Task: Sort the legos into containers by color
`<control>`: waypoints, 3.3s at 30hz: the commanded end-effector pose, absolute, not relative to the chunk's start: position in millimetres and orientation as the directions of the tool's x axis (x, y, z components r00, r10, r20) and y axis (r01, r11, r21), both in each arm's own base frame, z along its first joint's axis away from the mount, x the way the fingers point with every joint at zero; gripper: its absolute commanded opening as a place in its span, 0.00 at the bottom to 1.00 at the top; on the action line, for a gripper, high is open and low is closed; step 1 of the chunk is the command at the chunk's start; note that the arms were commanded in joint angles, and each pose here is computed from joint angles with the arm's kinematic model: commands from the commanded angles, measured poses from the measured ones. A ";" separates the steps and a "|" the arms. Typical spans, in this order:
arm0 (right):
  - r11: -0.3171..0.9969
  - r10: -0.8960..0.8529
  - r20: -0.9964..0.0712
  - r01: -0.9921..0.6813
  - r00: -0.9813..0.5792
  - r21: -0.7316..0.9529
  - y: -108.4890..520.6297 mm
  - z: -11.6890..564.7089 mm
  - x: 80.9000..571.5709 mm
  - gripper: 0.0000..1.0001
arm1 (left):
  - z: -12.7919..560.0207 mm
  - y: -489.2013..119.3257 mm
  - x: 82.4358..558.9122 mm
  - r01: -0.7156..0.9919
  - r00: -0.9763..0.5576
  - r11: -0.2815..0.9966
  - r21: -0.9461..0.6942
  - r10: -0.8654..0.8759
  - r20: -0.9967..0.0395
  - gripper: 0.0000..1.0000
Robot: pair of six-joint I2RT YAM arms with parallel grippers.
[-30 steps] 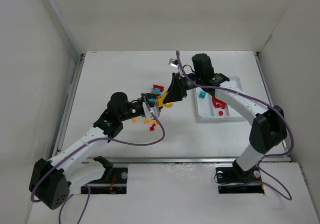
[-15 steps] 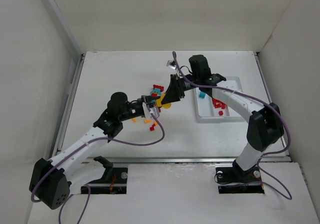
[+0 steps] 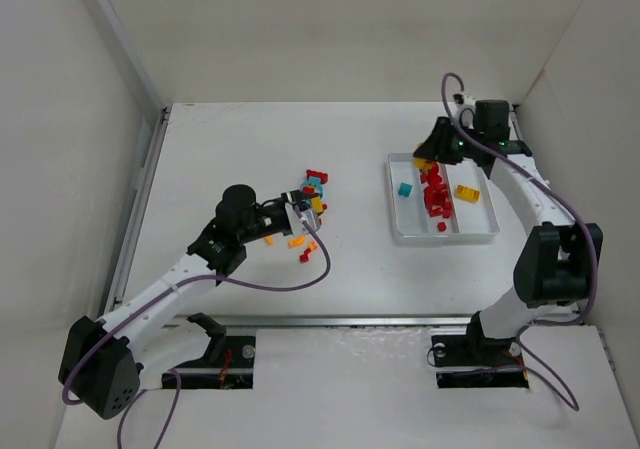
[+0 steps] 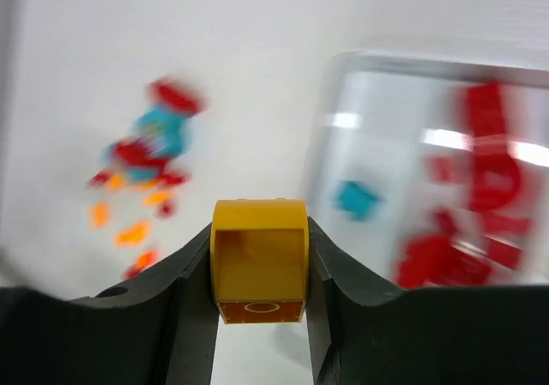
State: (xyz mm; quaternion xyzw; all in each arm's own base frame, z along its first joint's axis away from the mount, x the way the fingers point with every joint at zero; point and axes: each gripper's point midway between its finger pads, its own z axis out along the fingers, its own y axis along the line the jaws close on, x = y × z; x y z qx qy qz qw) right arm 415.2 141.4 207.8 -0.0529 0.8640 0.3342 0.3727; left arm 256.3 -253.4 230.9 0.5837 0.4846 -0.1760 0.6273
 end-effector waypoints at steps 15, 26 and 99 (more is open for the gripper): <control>0.936 0.107 -0.677 0.303 -0.728 -0.178 -51.7 142.7 487.0 0.74 | 247.1 -251.1 253.2 0.775 0.466 0.316 0.547 0.299 -0.833 0.00; 0.895 -0.174 -0.832 -0.437 -0.526 0.089 154.4 254.4 430.2 1.00 | 255.9 -254.9 254.0 0.733 0.549 0.286 0.618 0.288 -0.785 0.00; 0.259 -0.155 -0.742 -0.752 -0.652 0.607 331.4 249.9 322.2 0.00 | 247.1 -237.3 270.8 0.706 0.458 0.420 0.571 0.344 -0.820 1.00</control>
